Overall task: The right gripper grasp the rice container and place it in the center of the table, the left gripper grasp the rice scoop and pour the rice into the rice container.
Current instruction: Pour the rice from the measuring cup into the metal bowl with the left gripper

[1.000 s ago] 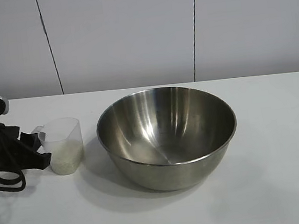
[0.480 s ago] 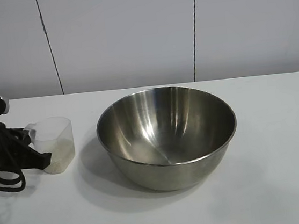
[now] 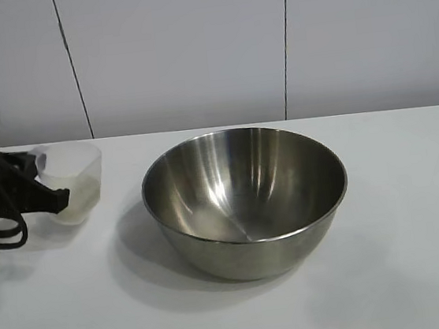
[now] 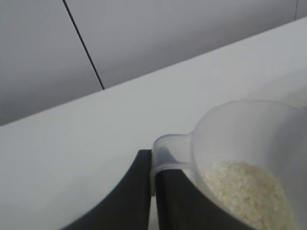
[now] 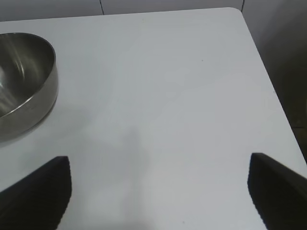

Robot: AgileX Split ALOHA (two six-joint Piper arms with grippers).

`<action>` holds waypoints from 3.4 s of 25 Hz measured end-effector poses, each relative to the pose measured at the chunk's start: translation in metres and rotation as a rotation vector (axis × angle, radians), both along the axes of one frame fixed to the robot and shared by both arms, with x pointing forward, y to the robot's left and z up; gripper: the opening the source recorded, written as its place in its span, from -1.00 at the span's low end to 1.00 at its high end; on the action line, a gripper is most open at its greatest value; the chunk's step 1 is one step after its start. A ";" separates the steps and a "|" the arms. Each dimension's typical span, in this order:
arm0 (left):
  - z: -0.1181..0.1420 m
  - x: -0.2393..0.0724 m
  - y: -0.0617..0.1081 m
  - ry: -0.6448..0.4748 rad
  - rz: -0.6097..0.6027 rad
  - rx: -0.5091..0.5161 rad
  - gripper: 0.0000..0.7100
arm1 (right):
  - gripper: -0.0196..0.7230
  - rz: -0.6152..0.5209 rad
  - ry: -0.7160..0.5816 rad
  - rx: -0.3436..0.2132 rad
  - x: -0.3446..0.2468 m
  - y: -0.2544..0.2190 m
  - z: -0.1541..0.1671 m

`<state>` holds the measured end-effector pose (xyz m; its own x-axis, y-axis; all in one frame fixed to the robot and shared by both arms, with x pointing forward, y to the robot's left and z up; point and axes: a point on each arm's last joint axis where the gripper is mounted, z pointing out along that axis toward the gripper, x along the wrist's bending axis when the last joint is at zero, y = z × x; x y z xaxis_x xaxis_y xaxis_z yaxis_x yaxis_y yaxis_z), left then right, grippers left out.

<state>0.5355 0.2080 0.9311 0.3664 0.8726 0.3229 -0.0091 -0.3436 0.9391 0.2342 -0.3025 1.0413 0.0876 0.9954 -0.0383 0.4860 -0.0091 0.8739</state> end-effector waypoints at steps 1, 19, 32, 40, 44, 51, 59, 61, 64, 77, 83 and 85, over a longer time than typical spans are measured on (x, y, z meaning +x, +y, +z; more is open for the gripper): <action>0.008 0.003 -0.004 -0.009 -0.032 0.017 -0.96 | 0.92 0.000 0.000 0.000 0.000 0.000 0.000; 0.115 0.021 -0.133 -0.049 -0.425 0.594 -0.96 | 0.92 0.002 0.000 0.003 0.000 0.000 0.000; 0.060 0.011 -0.178 -0.276 -0.697 1.083 -0.96 | 0.92 0.003 0.000 0.004 0.000 0.000 0.000; 0.058 0.015 -0.191 -0.714 -0.744 1.366 -0.96 | 0.92 0.004 0.000 0.007 0.000 0.001 0.000; 0.057 0.014 -0.195 -0.852 -0.766 1.453 -0.96 | 0.92 0.005 0.000 0.008 0.000 0.001 0.000; 0.058 0.011 -0.198 -0.952 -0.791 1.491 -0.96 | 0.92 0.006 0.000 0.009 0.000 0.001 0.000; 0.059 0.010 -0.199 -0.983 -0.787 1.485 -0.97 | 0.92 0.006 0.000 0.009 0.000 0.001 0.000; 0.062 0.009 -0.201 -1.012 -0.772 1.464 -0.97 | 0.92 0.006 0.000 0.009 0.000 0.001 0.000; 0.064 0.009 -0.202 -1.038 -0.759 1.447 -0.97 | 0.92 0.006 0.001 0.009 0.000 0.001 0.000; 0.063 0.009 -0.201 -1.046 -0.767 1.486 -0.97 | 0.92 0.006 0.000 0.010 0.000 0.001 0.000; 0.059 0.010 -0.199 -1.163 -0.785 1.692 -0.97 | 0.92 0.006 0.000 0.010 0.000 0.001 0.000; 0.058 0.010 -0.199 -1.190 -0.796 1.754 -0.97 | 0.92 0.006 0.000 0.010 0.000 0.001 0.000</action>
<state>0.5460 0.0094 0.9888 -0.4952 -0.6007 0.6277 -0.6653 -0.2025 -0.7186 0.2342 -0.3016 1.0412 0.0814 0.9963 -0.0286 0.4860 -0.0146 0.8738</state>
